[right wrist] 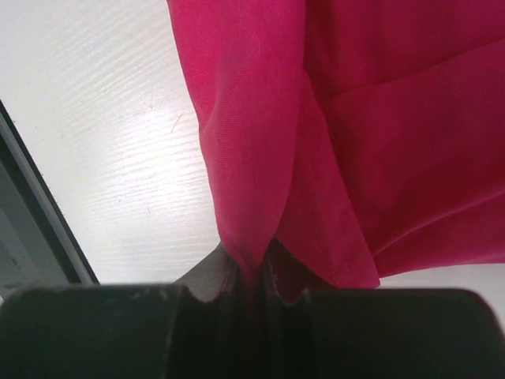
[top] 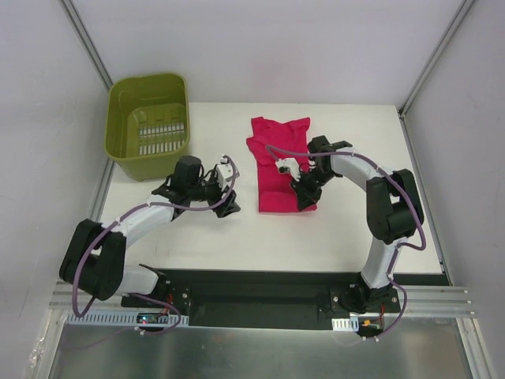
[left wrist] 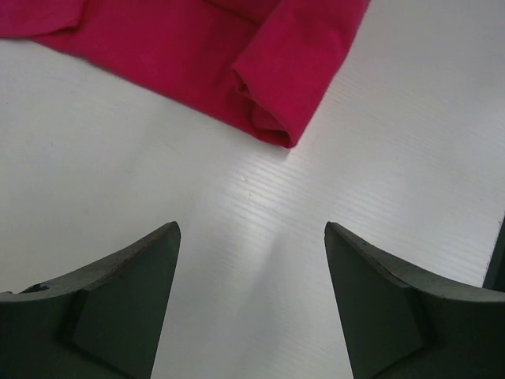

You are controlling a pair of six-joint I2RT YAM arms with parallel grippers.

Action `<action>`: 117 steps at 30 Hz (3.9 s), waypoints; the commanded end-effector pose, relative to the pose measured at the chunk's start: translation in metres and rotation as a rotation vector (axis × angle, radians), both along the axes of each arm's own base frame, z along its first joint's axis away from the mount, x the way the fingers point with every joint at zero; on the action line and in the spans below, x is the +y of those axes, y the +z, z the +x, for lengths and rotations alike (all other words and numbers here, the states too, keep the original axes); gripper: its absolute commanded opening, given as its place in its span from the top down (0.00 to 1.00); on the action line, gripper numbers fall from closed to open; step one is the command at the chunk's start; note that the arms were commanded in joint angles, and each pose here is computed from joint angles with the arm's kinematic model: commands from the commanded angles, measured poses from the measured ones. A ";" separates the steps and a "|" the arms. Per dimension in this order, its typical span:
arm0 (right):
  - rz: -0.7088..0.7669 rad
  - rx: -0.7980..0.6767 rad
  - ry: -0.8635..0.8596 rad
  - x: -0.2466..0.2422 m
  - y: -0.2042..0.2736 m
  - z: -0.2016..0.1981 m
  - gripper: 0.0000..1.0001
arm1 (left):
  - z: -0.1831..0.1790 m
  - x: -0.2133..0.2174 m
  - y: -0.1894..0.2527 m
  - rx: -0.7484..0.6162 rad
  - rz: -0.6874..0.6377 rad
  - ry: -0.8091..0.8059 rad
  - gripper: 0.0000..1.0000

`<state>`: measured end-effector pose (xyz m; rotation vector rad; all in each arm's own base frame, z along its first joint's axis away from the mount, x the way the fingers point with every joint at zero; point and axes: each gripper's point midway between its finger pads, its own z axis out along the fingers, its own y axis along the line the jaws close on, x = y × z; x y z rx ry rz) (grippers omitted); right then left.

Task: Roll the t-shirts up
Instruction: Roll the T-shirt to the center of the board.

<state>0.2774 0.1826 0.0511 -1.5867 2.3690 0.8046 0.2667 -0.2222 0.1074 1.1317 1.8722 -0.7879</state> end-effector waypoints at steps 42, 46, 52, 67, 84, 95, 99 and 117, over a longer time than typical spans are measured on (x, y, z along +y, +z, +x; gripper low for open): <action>0.057 0.154 -0.039 0.005 0.012 -0.030 0.96 | -0.024 -0.111 -0.017 0.572 -0.300 -0.204 1.00; 0.084 0.251 0.002 0.007 0.017 -0.048 0.96 | -0.034 -0.094 -0.015 0.696 -0.289 -0.189 1.00; 0.103 0.383 0.045 0.002 0.017 -0.062 0.96 | -0.028 -0.083 -0.014 0.751 -0.280 -0.166 1.00; 0.168 0.633 -0.039 0.004 0.005 -0.047 0.95 | 0.008 -0.086 -0.062 0.795 -0.173 -0.027 1.00; 0.072 0.838 -0.143 0.008 -0.008 -0.029 0.93 | 0.054 -0.071 -0.092 0.763 -0.079 0.188 0.63; -0.037 0.847 -0.237 0.009 -0.024 -0.021 0.94 | 0.044 -0.029 0.003 0.393 -0.052 0.104 0.38; -0.063 0.848 -0.272 0.011 -0.029 -0.018 0.94 | 0.001 -0.032 -0.017 0.149 0.137 -0.117 0.35; -0.071 0.854 -0.275 0.011 -0.030 -0.018 0.94 | -0.004 -0.104 -0.037 -0.596 0.259 -0.513 0.34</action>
